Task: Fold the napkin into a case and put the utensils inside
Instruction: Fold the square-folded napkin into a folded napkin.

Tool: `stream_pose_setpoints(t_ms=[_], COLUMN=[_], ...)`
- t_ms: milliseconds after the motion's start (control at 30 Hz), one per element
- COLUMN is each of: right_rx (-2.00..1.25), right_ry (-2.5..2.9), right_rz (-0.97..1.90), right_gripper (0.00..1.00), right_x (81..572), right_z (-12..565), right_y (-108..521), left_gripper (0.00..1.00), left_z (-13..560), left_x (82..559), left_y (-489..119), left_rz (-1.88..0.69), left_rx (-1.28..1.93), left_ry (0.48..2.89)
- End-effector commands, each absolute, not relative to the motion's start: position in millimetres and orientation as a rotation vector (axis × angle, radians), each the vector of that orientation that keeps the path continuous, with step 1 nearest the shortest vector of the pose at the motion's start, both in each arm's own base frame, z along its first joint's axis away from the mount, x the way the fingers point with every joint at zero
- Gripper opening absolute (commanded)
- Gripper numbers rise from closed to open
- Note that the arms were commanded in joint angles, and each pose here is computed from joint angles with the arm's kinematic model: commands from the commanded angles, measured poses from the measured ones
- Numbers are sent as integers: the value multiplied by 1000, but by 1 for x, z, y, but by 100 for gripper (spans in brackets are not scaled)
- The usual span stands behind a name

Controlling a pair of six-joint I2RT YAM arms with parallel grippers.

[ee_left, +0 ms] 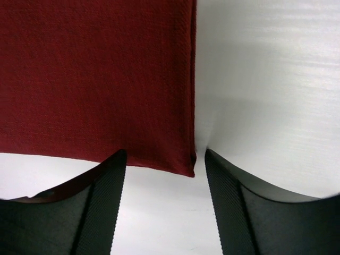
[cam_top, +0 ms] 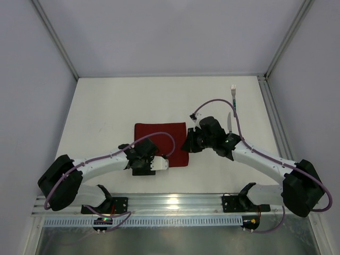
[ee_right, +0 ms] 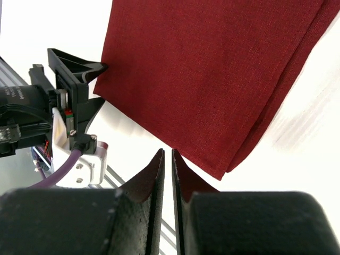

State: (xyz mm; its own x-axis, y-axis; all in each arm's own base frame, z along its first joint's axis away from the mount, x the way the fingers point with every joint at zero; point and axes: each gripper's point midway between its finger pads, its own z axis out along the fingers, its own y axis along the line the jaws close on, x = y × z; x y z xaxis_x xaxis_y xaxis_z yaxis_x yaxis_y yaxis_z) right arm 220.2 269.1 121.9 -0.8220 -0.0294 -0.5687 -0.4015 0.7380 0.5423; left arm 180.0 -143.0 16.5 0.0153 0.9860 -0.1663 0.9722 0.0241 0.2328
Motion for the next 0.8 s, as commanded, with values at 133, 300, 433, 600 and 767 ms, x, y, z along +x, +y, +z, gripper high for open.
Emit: stream_pose_setpoints(t_ms=[133,300,433,600,767], right_rx=[-368,-373,-413,-514,-571], right_ry=[2275,2263,2229,2010,1688], right_rz=[903,884,880,827,752], right_gripper=[13,14,15,28,49], right_x=[226,226,226,237,241], right_z=[155,158,167,238,304], right_y=[265,261,261,256,247], left_gripper=[43,26,0,0,0], left_z=[-8,-19,-15,24,50], left_x=[167,163,171,181,184], left_y=[-155,-147,-146,-167,-168], left_rz=[-74,-50,0,-131,-262], left_rx=[2018,2036,1969,1814,1721], left_ry=[2032,2059,2077,2042,2081])
